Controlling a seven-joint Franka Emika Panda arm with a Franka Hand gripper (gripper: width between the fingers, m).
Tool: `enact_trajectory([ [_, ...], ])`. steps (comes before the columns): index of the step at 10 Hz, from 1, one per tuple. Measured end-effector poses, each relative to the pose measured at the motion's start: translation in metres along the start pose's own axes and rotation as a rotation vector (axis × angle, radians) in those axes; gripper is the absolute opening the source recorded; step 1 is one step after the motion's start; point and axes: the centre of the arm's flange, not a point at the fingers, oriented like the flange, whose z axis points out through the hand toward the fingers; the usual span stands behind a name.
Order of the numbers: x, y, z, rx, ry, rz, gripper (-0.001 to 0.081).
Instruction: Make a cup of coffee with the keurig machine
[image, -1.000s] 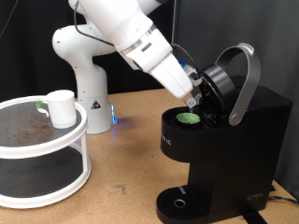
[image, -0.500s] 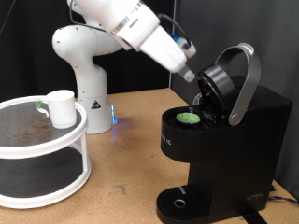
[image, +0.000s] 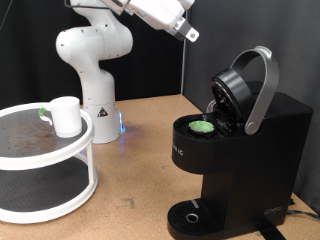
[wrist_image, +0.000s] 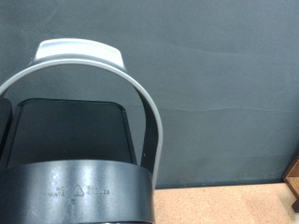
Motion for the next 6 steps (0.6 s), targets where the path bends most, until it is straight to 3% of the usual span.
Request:
enact_trajectory([
  [2,0.001,-0.002,0.005,0.011,0.008,0.034,0.0802],
  [4,0.018,-0.023,0.021,0.101,0.053,0.106,0.0802],
  [6,0.038,-0.042,0.035,0.130,0.068,0.114,0.0802],
])
